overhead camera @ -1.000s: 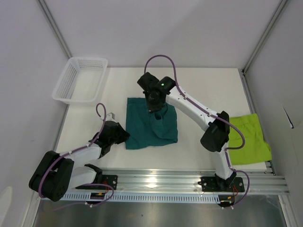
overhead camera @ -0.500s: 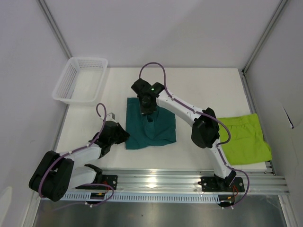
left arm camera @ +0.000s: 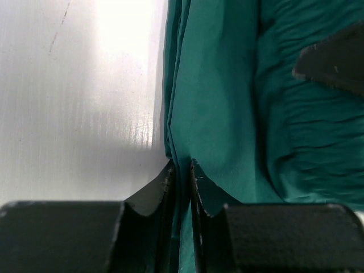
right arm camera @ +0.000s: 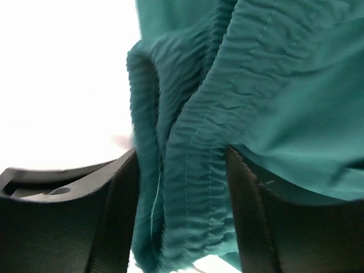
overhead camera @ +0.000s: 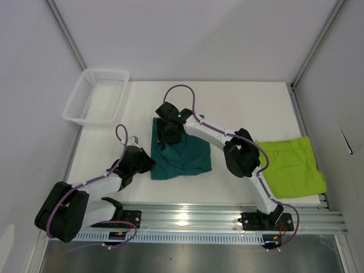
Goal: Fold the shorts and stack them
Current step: Fold the shorts
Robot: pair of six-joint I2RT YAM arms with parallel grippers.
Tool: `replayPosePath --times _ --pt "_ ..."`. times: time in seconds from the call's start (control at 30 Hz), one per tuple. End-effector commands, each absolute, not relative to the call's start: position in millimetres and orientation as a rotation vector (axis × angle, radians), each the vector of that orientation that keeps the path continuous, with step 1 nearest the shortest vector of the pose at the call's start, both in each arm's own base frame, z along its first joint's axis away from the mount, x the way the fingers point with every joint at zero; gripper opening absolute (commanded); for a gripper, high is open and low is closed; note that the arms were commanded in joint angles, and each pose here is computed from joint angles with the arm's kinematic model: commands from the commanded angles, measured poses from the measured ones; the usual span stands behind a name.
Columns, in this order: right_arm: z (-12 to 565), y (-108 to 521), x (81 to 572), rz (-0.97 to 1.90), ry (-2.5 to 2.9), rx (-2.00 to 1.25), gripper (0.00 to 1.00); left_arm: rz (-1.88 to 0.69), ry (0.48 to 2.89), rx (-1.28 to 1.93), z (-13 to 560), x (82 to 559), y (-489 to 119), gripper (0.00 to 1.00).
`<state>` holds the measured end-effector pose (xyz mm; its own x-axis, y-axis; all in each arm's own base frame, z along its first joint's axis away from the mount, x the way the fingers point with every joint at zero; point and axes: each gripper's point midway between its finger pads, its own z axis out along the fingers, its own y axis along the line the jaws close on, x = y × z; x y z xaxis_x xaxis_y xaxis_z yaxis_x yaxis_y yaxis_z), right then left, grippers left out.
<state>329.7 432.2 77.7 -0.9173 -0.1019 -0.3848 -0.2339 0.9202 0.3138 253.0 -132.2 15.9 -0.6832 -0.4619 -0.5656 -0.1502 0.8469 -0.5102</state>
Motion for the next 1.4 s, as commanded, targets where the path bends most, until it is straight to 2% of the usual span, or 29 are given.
replayPosePath --times 0.0,0.13,0.17,0.23,0.33,0.43,0.5,0.53,0.67,0.73,0.97,1.2,1.37 --pt "159 472 320 0.937 2.524 -0.287 0.62 -0.532 2.360 -0.408 2 237 -129 0.18" --pt "191 476 321 1.204 2.398 -0.269 0.63 -0.544 2.357 -0.408 3 236 -129 0.18" --pt "175 468 315 1.213 2.428 -0.254 0.64 -0.549 2.353 -0.408 5 237 -130 0.19" --pt "206 463 320 1.369 2.295 -0.253 0.63 -0.553 2.336 -0.403 11 239 -130 0.19" --pt "213 443 320 1.466 2.198 -0.234 0.57 -0.554 2.337 -0.401 18 237 -130 0.20" --pt "203 423 328 1.402 2.217 -0.188 0.50 -0.550 2.345 -0.402 30 231 -127 0.24" --pt "192 416 332 1.327 2.250 -0.200 0.49 -0.563 2.306 -0.395 48 234 -127 0.35" --pt "189 415 335 1.306 2.254 -0.203 0.49 -0.550 2.324 -0.394 49 230 -125 0.45" --pt "169 415 334 1.300 2.296 -0.211 0.42 -0.545 2.309 -0.400 67 228 -119 0.60" --pt "158 420 327 1.301 2.319 -0.223 0.41 -0.553 2.274 -0.417 78 231 -113 0.63" --pt "120 427 307 1.231 2.381 -0.270 0.39 -0.639 2.227 -0.447 103 256 -107 0.63" --pt "83 430 283 0.984 2.471 -0.327 0.42 -0.710 2.219 -0.486 98 286 -114 0.63" --pt "61 428 270 0.820 2.492 -0.385 0.39 -0.736 2.265 -0.499 83 306 -123 0.53"
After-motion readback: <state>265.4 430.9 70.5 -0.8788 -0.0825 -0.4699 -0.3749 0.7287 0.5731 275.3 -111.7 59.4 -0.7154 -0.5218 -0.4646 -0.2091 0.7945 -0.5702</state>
